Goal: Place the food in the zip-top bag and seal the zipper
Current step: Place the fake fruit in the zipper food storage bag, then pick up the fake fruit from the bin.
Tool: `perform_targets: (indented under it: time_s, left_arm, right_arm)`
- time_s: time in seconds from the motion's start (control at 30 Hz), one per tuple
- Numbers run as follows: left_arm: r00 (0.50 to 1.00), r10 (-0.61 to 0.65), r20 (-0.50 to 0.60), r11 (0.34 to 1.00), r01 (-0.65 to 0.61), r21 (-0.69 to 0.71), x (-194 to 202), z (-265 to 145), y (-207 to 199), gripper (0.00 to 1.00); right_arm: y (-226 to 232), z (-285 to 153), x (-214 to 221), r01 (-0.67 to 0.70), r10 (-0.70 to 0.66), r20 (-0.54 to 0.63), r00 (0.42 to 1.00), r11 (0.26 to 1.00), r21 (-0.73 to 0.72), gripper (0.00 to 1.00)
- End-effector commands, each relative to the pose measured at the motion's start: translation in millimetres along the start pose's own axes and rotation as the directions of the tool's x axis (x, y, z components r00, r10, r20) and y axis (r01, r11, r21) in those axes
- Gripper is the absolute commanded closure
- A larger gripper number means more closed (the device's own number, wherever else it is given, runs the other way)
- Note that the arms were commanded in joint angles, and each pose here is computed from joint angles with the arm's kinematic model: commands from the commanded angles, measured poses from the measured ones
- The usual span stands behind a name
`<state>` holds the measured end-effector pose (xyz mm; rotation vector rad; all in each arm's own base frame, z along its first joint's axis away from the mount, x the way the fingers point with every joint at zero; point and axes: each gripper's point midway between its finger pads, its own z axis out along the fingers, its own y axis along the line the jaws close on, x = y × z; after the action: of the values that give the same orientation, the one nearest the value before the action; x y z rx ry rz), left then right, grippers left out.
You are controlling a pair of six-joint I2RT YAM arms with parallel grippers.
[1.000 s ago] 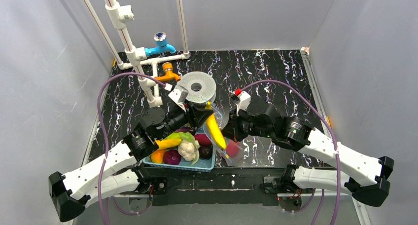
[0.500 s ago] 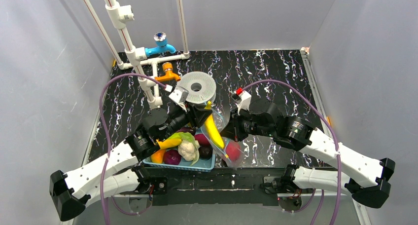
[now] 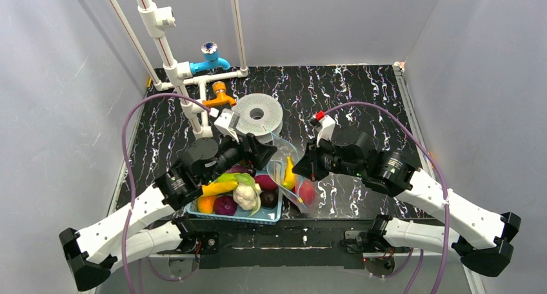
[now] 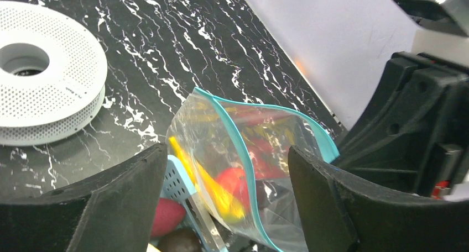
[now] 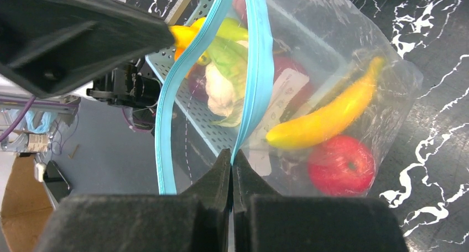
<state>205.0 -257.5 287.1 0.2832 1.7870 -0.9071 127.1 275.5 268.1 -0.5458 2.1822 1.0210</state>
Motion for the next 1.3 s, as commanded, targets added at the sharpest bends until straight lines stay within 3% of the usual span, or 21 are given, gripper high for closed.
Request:
perform_targets:
  time_s: [0.0,0.27,0.5,0.6,0.67,0.77,0.9,1.03,1.17,1.27]
  left_arm:
    - [0.996,-0.084,-0.03,0.993,0.081,-0.085,-11,-29,5,0.19]
    - [0.966,-0.216,-0.14,0.952,0.176,-0.249,27,-86,37,0.1]
    - [0.946,-0.243,-0.213,0.898,0.137,-0.417,71,-133,80,0.1]
    - [0.942,-0.259,-0.214,0.85,0.117,-0.513,80,-149,100,0.11]
    - [0.934,-0.313,-0.171,0.81,0.169,-0.562,83,-151,106,0.12]
    - [0.869,-0.495,-0.008,0.659,0.37,-0.655,93,-150,115,0.12]
    - [0.671,-0.702,0.237,0.364,0.625,-0.691,118,-139,124,0.15]
    - [0.592,-0.734,0.332,0.275,0.706,-0.653,116,-120,123,0.15]
    - [0.501,-0.696,0.514,0.083,0.767,-0.636,112,-129,140,0.19]
    - [0.376,-0.676,0.634,-0.086,0.814,-0.574,122,-135,148,0.26]
  right_arm:
    - [-7,-6,-9,0.026,-0.027,0.041,0.999,0.999,0.022,0.99]
    - [-30,-7,-8,0.041,-0.045,0.045,0.998,0.994,0.102,0.99]
    - [-37,-8,-9,0.049,-0.055,0.046,0.997,0.991,0.123,0.99]
    - [-38,-9,-9,0.045,-0.051,0.048,0.998,0.991,0.122,0.99]
    - [-38,-8,-8,0.041,-0.047,0.046,0.998,0.992,0.119,0.99]
    - [-37,-7,-6,0.034,-0.038,0.041,0.998,0.993,0.112,0.99]
    - [-35,-6,-6,0.027,-0.031,0.04,0.999,0.995,0.1,0.99]
    - [-33,-7,-7,0.024,-0.029,0.045,0.999,0.995,0.096,0.99]
    - [-34,-9,-6,0.022,-0.027,0.047,0.999,0.995,0.098,0.99]
    - [-35,-9,-4,0.018,-0.022,0.047,0.999,0.995,0.099,0.99]
